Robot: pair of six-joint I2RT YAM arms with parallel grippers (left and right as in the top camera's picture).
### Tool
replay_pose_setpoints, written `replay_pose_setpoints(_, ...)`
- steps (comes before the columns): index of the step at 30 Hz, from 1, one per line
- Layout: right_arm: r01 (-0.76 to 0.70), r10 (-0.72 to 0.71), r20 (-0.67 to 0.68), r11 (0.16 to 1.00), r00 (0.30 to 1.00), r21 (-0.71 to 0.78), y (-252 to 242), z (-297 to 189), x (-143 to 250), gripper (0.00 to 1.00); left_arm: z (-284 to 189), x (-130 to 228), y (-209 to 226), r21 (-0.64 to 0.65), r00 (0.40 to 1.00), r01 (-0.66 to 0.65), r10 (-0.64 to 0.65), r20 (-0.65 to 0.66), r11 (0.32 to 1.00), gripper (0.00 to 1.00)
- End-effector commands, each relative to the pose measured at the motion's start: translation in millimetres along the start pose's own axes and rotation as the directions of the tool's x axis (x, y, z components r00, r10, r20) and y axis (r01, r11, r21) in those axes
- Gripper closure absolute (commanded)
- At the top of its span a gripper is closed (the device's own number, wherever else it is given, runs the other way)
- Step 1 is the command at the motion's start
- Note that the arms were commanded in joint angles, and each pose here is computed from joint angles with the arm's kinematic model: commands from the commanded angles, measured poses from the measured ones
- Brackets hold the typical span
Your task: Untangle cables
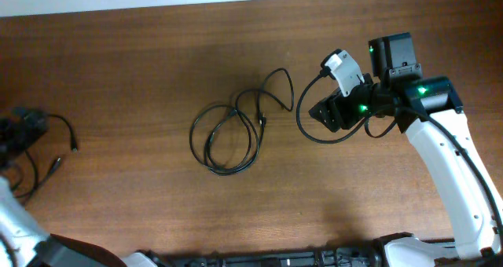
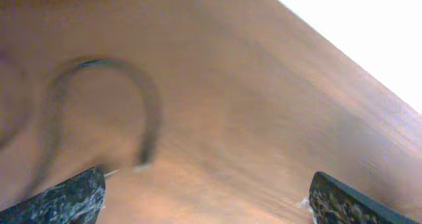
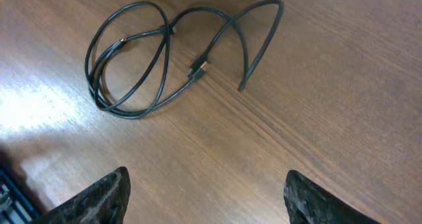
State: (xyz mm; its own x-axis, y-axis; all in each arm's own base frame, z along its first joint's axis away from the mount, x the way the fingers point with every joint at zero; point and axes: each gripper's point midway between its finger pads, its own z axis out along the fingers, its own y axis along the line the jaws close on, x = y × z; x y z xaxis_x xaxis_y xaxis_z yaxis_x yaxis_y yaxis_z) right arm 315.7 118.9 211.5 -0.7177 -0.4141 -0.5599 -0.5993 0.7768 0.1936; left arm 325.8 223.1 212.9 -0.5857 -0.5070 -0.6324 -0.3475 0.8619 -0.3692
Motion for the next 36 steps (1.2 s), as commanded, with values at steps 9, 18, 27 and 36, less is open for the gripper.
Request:
replay_pose_setpoints(9, -0.034, 0.033, -0.039, 0.999, 0.999, -0.013, 1, 3, 9, 0.26, 43, 99, -199, 0.471, 0.684, -0.614, 0.724, -0.082, 0.634, 0.00)
replay_pose_setpoints(18, -0.071, 0.066, -0.113, 0.997, 0.991, -0.036, -3, 19, 21, 0.26, 71, 179, -273, 0.637, 0.264, -0.762, 0.954, 0.141, 0.117, 0.01)
replay_pose_setpoints(27, -0.075, 0.069, -0.128, 0.996, 0.989, -0.041, -1, 19, 24, 0.26, 152, 221, -264, 0.641, 0.071, -0.766, 0.985, 0.158, -0.048, 0.01)
replay_pose_setpoints(36, -0.088, 0.080, -0.151, 0.995, 0.985, -0.047, 1, 18, 30, 0.26, 200, 247, -252, 0.660, 0.068, -0.750, 0.988, 0.139, -0.041, 0.03)
